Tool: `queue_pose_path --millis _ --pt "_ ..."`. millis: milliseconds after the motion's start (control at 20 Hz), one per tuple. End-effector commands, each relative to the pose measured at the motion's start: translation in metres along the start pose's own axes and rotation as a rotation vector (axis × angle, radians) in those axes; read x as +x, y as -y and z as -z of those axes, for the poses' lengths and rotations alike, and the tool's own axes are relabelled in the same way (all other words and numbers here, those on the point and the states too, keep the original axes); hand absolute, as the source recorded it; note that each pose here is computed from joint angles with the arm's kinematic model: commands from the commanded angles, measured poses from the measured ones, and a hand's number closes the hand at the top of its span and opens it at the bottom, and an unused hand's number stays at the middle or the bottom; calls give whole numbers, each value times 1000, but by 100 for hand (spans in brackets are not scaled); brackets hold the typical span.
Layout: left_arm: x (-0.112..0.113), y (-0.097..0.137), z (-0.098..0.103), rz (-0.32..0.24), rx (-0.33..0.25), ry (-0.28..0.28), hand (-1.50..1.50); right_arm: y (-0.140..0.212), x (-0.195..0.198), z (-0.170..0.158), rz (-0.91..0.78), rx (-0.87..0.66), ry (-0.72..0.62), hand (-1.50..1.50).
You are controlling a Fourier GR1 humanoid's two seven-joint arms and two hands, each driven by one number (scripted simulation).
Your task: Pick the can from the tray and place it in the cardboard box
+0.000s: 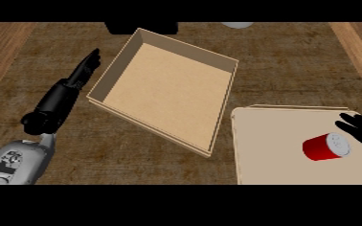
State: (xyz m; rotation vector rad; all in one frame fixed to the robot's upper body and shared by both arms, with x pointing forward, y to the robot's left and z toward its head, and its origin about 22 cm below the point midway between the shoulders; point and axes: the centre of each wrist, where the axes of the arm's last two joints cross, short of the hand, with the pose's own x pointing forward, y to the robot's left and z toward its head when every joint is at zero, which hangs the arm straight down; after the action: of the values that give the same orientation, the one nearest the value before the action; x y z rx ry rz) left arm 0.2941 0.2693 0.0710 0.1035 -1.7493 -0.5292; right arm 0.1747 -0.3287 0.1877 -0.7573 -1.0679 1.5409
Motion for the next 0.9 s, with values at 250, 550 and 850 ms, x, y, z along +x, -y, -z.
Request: queue_pose_path --millis 250,550,850 --pt "-3 14 -1 3 11 5 0 -22 8 19 -59 -19 -78 -150" --pt "-15 1 -9 -13 -7 -13 0 -34 7 40 -64 -25 -94 -150" --pt "-13 -8 -3 2 -5 -6 0 -62 0 40 -116 22 -141 -150"
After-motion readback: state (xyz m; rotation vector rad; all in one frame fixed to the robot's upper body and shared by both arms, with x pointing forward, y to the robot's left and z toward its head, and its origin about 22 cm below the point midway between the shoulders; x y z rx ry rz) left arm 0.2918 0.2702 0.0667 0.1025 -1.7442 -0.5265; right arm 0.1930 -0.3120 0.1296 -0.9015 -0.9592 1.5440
